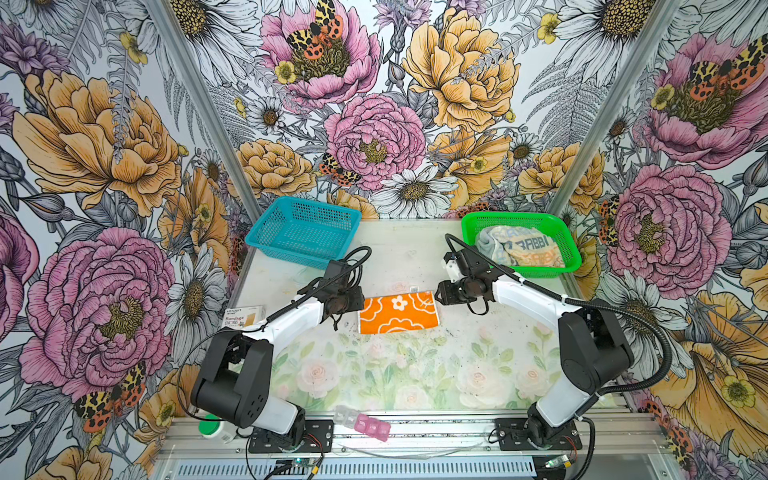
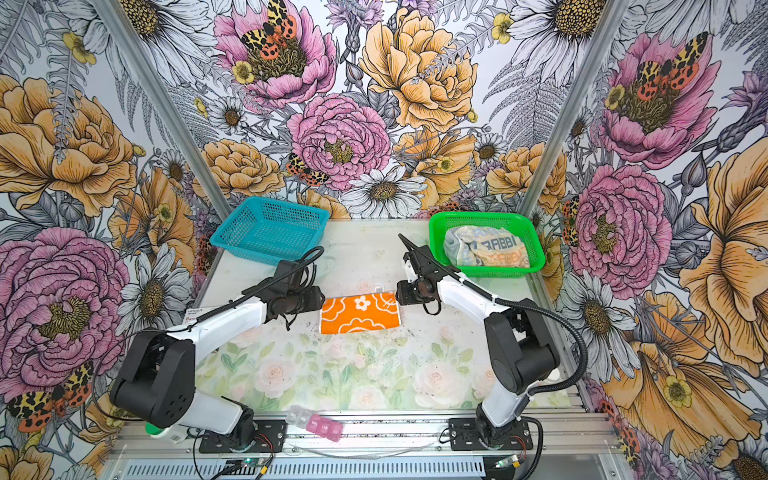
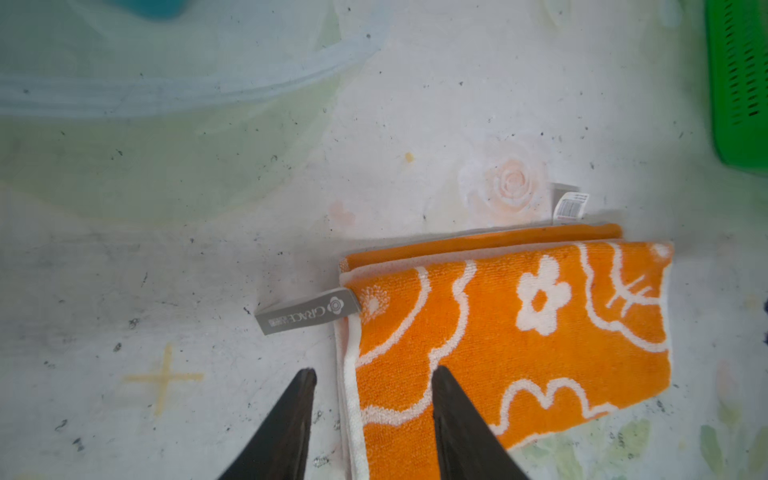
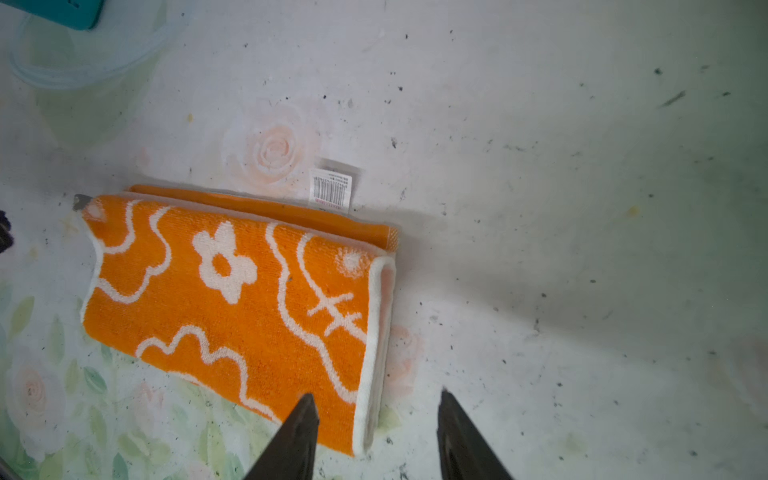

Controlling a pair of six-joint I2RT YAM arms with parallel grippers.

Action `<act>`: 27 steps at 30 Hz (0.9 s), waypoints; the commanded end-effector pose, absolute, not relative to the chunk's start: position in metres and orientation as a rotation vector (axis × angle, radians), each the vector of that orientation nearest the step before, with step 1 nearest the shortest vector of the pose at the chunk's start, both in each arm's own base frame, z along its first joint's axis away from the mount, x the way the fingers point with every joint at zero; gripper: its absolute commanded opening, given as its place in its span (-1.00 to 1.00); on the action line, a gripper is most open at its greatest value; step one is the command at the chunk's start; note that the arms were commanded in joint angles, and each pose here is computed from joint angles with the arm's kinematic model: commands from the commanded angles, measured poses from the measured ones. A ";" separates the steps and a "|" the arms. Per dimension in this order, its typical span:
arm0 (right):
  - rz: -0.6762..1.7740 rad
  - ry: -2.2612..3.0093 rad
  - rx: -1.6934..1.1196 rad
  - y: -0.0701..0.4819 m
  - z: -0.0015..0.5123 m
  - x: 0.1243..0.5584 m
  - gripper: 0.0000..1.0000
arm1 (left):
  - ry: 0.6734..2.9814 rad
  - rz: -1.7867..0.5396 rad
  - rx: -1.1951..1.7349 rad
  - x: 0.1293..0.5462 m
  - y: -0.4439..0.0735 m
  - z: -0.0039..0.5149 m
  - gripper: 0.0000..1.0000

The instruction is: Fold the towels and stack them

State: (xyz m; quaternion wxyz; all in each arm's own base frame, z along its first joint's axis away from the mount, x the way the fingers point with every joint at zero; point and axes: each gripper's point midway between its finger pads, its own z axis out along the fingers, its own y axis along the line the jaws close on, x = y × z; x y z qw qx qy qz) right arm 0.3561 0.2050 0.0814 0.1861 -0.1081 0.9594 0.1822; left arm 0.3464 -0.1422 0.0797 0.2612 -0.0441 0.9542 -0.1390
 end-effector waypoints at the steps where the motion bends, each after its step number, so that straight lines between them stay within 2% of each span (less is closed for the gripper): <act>1: 0.497 2.637 -0.334 0.216 0.088 0.380 -0.04 | 2.548 -0.380 -0.128 0.359 -0.145 0.081 -0.17; 4: 0.502 2.646 -0.346 0.223 0.081 0.388 -0.04 | 2.570 -0.376 -0.137 0.363 -0.147 0.073 -0.27; 11: 0.513 2.671 -0.367 0.233 0.065 0.398 -0.08 | 2.603 -0.365 -0.138 0.370 -0.152 0.060 -0.31; 17: 0.542 2.686 -0.374 0.238 0.059 0.398 -0.54 | 2.597 -0.361 -0.137 0.375 -0.154 0.062 -0.60; 22: 0.550 2.681 -0.381 0.239 0.062 0.396 -1.00 | 2.588 -0.363 -0.123 0.374 -0.156 0.065 -0.95; 27: 0.540 2.669 -0.378 0.236 0.068 0.393 -1.00 | 2.546 -0.372 -0.101 0.370 -0.158 0.082 -1.00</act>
